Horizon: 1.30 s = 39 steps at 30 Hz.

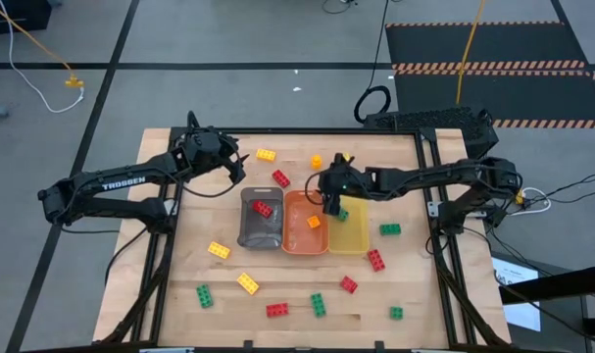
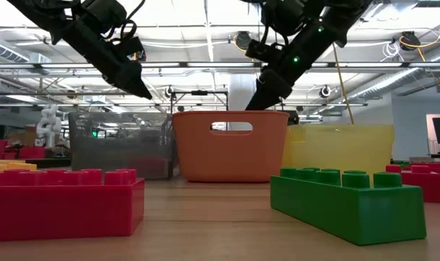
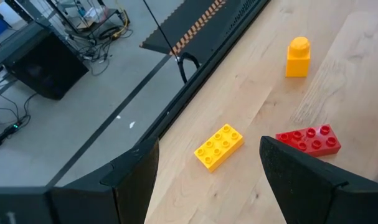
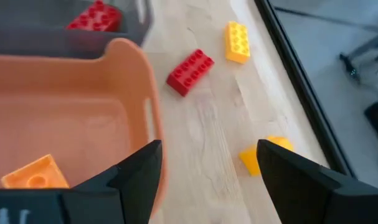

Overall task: Sort & place blocks by color
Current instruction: Put the yellow game piece into the yellow bin

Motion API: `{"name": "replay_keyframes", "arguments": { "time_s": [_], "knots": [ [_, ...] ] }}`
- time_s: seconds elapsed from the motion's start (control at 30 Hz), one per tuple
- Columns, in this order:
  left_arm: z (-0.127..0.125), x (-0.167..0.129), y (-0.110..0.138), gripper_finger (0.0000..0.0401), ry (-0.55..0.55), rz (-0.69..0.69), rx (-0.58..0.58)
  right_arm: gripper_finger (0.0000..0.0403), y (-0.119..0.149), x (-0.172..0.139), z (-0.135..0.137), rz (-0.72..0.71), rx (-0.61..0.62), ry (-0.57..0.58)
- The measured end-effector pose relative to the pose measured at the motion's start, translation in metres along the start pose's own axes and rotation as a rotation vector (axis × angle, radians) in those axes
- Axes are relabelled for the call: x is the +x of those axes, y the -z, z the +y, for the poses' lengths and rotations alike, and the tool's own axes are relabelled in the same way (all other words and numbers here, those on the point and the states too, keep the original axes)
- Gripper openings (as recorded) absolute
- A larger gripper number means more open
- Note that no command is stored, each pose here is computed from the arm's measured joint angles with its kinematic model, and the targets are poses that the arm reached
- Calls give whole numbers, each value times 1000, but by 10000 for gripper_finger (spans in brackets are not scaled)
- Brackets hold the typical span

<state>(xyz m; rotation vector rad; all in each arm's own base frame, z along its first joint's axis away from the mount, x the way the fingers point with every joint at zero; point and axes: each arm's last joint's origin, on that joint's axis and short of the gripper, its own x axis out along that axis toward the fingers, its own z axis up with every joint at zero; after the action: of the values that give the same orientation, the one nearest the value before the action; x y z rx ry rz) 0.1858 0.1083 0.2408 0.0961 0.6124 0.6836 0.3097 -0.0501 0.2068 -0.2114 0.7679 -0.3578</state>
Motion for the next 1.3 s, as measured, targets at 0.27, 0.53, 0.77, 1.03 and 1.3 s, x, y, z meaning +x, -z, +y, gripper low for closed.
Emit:
{"name": "replay_keyframes", "arguments": {
  "time_s": [0.27, 0.53, 0.77, 1.03, 1.3],
  "knots": [
    [0, 0, 0, 278, 0, 0, 0, 252, 0, -1, -11, -10, 37, 6],
    [-1, 0, 1, 278, 3, 6, -8, 251, 4, 0, -42, -2, 150, 31],
    [-1, 0, 1, 278, 6, 9, -14, 251, 23, -4, -73, 116, 280, 81],
    [-4, -1, 0, 278, 18, 5, -28, 251, 30, 15, -104, 41, 365, 57],
    [-5, -1, -2, 278, 20, -12, -38, 251, 30, 38, -104, -30, 404, 15]
  ]
}}
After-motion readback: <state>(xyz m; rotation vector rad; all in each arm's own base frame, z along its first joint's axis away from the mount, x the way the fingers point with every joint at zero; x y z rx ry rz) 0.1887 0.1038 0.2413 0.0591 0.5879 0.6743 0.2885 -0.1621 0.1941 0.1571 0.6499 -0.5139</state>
